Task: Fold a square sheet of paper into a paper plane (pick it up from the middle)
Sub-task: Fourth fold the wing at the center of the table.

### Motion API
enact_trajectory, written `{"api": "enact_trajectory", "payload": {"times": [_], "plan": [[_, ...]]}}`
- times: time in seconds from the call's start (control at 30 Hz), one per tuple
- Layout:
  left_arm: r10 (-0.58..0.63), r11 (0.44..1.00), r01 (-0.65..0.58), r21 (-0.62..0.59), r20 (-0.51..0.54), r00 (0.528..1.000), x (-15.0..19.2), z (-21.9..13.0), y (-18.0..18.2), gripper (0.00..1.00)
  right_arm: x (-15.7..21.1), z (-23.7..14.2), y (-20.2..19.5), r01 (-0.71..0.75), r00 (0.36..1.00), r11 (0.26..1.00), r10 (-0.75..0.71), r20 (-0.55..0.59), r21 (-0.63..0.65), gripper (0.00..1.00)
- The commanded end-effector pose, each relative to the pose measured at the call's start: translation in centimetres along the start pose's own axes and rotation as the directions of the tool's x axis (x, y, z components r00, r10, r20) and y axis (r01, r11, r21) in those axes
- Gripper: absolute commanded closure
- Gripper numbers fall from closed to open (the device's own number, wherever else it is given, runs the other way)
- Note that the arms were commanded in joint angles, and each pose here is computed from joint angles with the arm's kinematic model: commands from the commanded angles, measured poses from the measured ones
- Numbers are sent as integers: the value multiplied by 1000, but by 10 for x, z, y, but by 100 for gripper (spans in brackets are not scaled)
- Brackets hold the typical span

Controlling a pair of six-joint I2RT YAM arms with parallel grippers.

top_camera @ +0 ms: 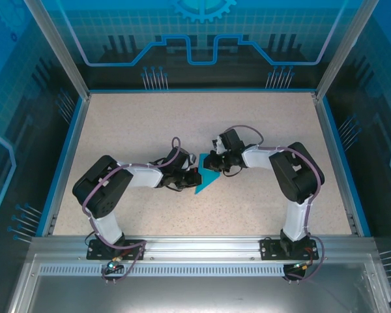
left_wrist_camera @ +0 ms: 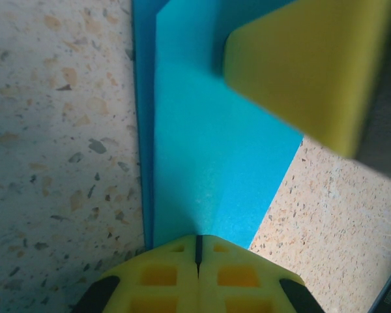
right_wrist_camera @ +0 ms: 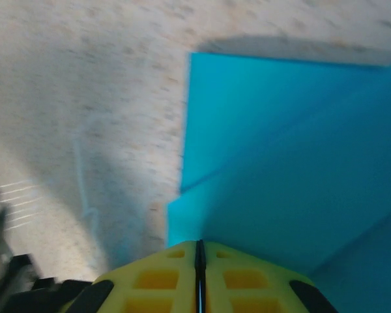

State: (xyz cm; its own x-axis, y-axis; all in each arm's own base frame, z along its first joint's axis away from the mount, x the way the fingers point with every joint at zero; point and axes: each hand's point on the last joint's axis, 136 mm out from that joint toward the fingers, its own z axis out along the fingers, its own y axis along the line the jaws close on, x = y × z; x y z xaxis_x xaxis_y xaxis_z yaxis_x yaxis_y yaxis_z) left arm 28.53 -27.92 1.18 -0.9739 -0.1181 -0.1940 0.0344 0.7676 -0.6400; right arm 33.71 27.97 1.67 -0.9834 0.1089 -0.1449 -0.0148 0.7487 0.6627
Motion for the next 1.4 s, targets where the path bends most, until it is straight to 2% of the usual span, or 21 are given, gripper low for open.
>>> {"api": "enact_trajectory", "payload": {"times": [0.0, 0.2, 0.33, 0.47, 0.67, 0.83, 0.97, 1.17, 1.37], "plan": [[-62, 978, 31, -204, -148, 987, 50, 4, 54, 95, 11, 11, -26, -43, 999, 997, 44, -10, 64, 90], [-52, 987, 29, -156, -143, 988, 44, -3, 36, 92, 18, 13, -41, -47, 998, 993, 50, -23, 108, 90], [-26, 998, 19, -61, -116, 993, 29, -18, 2, 90, 20, 12, -45, -39, 999, 992, 43, -28, 121, 91], [-52, 995, 61, 76, -121, 991, 14, -30, -30, 88, 22, 13, -45, -38, 999, 992, 42, -34, 120, 91], [-83, 973, 108, 206, -129, 988, -1, -38, -52, 84, 22, 14, -45, -38, 998, 992, 42, -37, 116, 90], [-108, 969, 142, 202, -167, 980, -4, -25, -49, 83, 23, 16, -47, -45, 998, 993, 50, -43, 112, 90], [-161, 973, 189, 134, -197, 967, 3, -11, -29, 83, 26, 17, -48, -48, 997, 992, 54, -46, 115, 90], [-221, 969, 242, 58, -248, 943, 27, 0, 0, 84, 27, 17, -52, -50, 997, 991, 56, -46, 125, 90], [-219, 974, 224, -13, -291, 932, 51, -3, 19, 83, 29, 17, -55, -54, 997, 990, 61, -50, 132, 90]]}}
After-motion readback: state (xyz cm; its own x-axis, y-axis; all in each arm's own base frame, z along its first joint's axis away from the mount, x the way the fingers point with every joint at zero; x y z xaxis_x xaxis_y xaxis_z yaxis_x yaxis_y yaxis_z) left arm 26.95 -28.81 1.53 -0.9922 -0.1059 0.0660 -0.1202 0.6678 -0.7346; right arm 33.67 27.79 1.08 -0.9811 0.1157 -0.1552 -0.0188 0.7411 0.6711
